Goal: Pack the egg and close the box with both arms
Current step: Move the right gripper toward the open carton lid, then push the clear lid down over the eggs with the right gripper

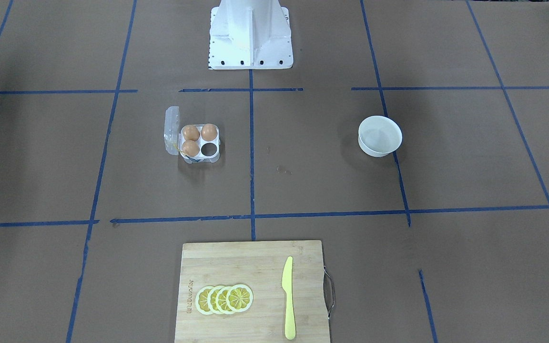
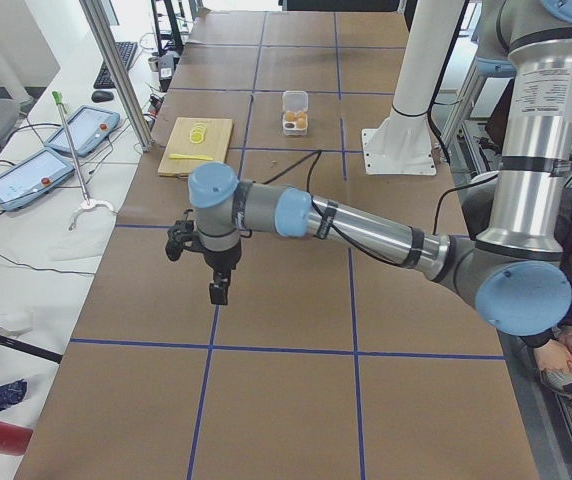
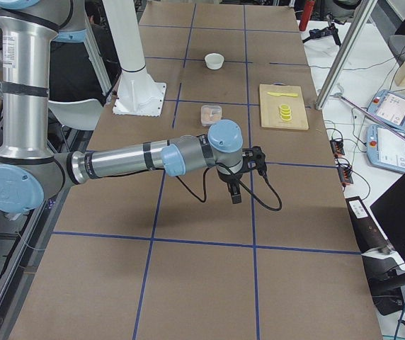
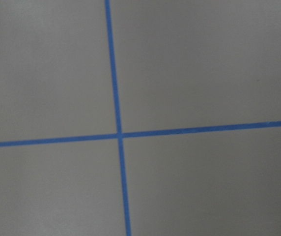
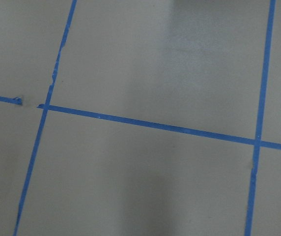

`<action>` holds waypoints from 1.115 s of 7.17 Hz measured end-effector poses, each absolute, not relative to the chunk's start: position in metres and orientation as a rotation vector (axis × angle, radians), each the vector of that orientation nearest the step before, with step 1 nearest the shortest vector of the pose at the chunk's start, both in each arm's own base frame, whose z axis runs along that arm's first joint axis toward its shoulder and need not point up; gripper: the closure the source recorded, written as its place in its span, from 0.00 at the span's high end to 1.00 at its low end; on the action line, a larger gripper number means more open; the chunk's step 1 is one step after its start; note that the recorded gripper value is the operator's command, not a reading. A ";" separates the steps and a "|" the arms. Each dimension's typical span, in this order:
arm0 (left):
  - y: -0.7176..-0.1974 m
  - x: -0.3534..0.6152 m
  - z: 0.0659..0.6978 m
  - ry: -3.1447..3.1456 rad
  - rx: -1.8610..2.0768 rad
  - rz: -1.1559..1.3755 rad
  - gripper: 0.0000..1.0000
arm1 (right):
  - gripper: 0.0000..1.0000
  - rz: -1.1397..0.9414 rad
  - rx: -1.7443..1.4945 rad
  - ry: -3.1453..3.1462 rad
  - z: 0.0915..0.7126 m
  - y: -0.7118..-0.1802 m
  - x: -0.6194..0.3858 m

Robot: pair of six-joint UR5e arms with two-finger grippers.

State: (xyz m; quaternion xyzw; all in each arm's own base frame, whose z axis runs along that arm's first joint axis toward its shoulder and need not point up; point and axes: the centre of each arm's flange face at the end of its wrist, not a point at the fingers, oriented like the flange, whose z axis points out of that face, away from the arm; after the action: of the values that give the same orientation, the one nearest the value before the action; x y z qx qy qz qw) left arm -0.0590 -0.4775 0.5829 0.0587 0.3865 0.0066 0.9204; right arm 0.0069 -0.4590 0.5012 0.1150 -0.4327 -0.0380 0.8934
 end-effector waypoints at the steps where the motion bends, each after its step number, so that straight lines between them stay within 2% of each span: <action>1: -0.465 -0.062 0.599 0.810 0.117 0.003 1.00 | 0.99 -0.062 0.210 -0.905 0.480 -0.459 -0.022; 4: -0.463 -0.064 0.601 0.813 0.121 -0.001 1.00 | 0.97 0.010 0.137 -0.858 0.411 -0.445 -0.166; 8: -0.467 -0.063 0.596 0.814 0.132 0.004 1.00 | 0.99 0.016 0.179 -0.797 0.369 -0.393 -0.349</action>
State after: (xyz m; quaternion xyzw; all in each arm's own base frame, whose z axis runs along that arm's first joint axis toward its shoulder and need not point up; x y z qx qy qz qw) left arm -0.0635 -0.4672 0.5959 0.0639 0.3958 0.0020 0.9161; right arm -0.3489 -0.3926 0.3685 0.0871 -0.3873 0.0075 0.9178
